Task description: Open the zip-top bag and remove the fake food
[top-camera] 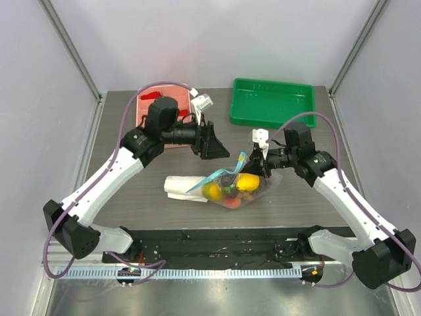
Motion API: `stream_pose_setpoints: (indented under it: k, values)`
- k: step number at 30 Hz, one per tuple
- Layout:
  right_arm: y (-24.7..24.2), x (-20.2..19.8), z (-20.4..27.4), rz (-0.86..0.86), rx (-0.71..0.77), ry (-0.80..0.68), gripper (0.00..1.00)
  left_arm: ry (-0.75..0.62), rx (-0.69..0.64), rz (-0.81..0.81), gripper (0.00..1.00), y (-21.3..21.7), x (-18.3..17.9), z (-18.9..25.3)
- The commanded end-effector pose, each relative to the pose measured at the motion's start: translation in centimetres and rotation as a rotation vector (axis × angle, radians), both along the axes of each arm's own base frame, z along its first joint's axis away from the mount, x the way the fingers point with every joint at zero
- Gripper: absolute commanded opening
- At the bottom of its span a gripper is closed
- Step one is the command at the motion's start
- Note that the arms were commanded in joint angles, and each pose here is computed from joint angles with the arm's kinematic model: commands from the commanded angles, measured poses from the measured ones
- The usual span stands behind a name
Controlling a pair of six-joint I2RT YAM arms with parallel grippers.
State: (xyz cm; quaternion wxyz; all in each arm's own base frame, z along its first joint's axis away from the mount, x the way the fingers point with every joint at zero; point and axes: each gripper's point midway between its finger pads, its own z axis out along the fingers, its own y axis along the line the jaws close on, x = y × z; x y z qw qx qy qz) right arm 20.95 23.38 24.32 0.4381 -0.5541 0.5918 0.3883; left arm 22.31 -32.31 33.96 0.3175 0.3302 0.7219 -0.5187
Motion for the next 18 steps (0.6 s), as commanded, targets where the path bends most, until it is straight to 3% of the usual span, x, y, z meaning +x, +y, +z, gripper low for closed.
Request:
stream_pose_setpoints:
  k: [1,4,10,14,16,18]
  values:
    - [-0.2,0.4,3.3,-0.146,0.117,-0.024,0.01,-0.108,-0.06,0.175,0.71,-1.1,1.0,0.6]
    - [-0.5,0.9,3.8,-0.27,0.217,0.041,0.01,-0.145,-0.084,0.172,0.79,-2.1,-0.5,0.5]
    - [-1.4,-0.4,3.6,-0.346,0.262,0.103,0.01,-0.116,-0.06,0.094,0.79,-4.8,-1.5,-1.0]
    - [-1.8,-0.5,3.7,-0.375,0.27,0.105,0.01,-0.096,-0.051,0.044,0.69,-5.9,-1.7,-1.9]
    - [-2.0,-0.5,3.9,-0.391,0.278,0.106,0.01,-0.085,-0.043,0.016,0.58,-6.3,-1.8,-2.5]
    - [-2.1,-0.5,4.0,-0.398,0.278,0.11,0.01,-0.068,-0.051,-0.025,0.38,-6.6,-2.4,-2.5]
